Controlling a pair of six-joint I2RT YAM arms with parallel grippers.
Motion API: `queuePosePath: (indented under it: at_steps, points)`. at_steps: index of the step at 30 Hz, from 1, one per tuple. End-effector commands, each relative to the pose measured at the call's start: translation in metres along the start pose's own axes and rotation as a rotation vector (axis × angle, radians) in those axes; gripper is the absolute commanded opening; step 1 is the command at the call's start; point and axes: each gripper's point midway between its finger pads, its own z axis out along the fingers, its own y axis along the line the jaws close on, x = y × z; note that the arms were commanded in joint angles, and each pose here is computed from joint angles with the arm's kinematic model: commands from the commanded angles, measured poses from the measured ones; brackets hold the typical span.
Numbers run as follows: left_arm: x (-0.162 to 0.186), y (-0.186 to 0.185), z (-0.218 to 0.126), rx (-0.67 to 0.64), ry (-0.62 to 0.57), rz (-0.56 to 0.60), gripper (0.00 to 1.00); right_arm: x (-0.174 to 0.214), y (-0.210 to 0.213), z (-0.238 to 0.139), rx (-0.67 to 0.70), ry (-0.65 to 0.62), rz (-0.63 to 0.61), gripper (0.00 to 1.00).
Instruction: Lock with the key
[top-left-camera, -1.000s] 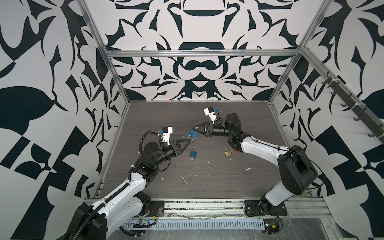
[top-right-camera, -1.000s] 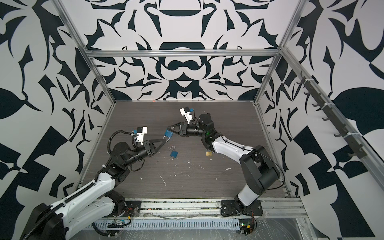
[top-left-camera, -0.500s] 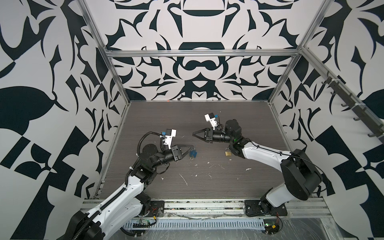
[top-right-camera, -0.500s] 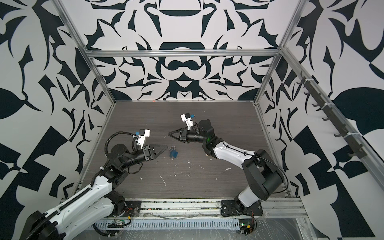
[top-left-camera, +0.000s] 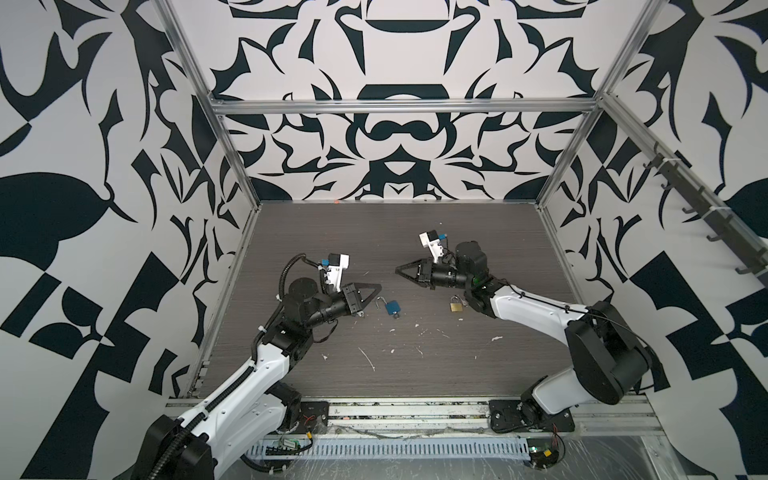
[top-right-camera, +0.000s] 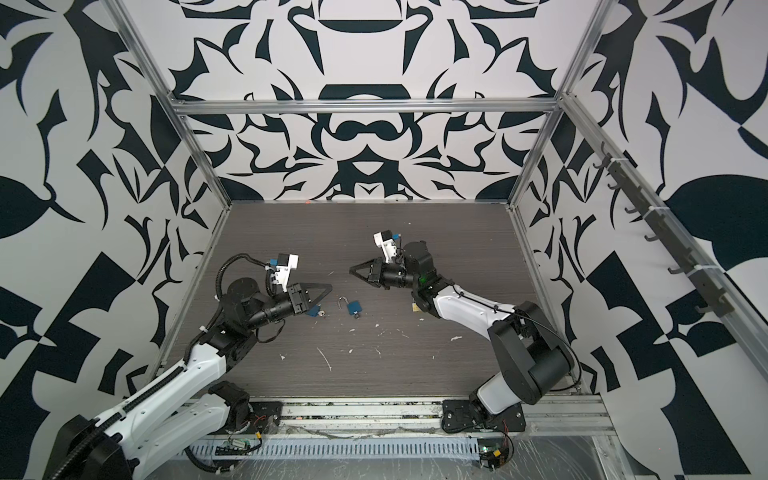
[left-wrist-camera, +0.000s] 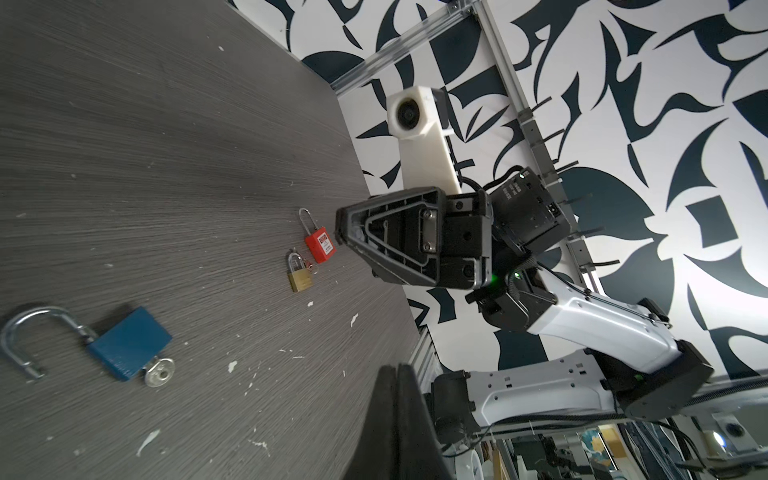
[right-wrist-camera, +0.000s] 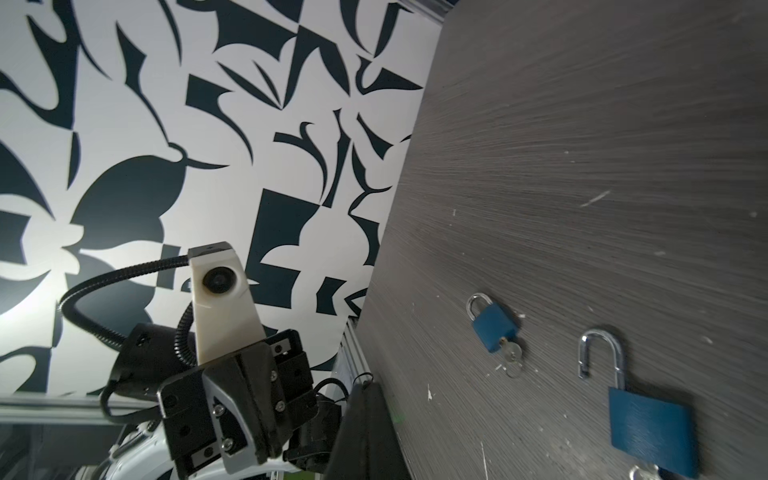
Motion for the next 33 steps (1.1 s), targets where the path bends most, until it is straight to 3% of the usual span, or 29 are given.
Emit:
queuePosePath:
  at_steps: [1,4,5,8,12,15,20,28,33]
  points:
    - [-0.010,0.007,-0.004,-0.051,-0.016,0.004,0.08,0.010,-0.010,0.000,0.215,0.027,-0.131,0.00]
    - [-0.017,0.023,-0.015,-0.161,-0.075,0.002,0.63,0.026,-0.017,0.010,0.360,0.105,-0.238,0.00]
    - [-0.019,0.029,-0.020,-0.196,-0.096,-0.005,0.76,0.031,-0.018,0.014,0.387,0.128,-0.261,0.00]
    - [-0.026,0.038,-0.037,-0.274,-0.135,-0.017,0.92,0.044,-0.019,0.028,0.452,0.204,-0.331,0.24]
    - [-0.033,0.048,-0.067,-0.344,-0.202,-0.024,1.00,0.063,-0.016,0.051,0.471,0.322,-0.477,0.43]
    - [-0.039,0.051,-0.090,-0.353,-0.291,-0.043,1.00,0.074,-0.020,0.067,0.503,0.395,-0.619,0.54]
    - [-0.033,0.074,-0.116,-0.411,-0.357,-0.149,1.00,0.079,-0.039,0.094,0.600,0.444,-0.828,0.56]
    - [-0.023,0.089,-0.117,-0.341,-0.367,-0.279,0.99,0.087,-0.046,0.140,0.568,0.459,-1.084,0.60]
    - [-0.021,0.086,-0.121,-0.329,-0.381,-0.286,0.99,0.097,-0.054,0.158,0.488,0.488,-1.180,0.70]
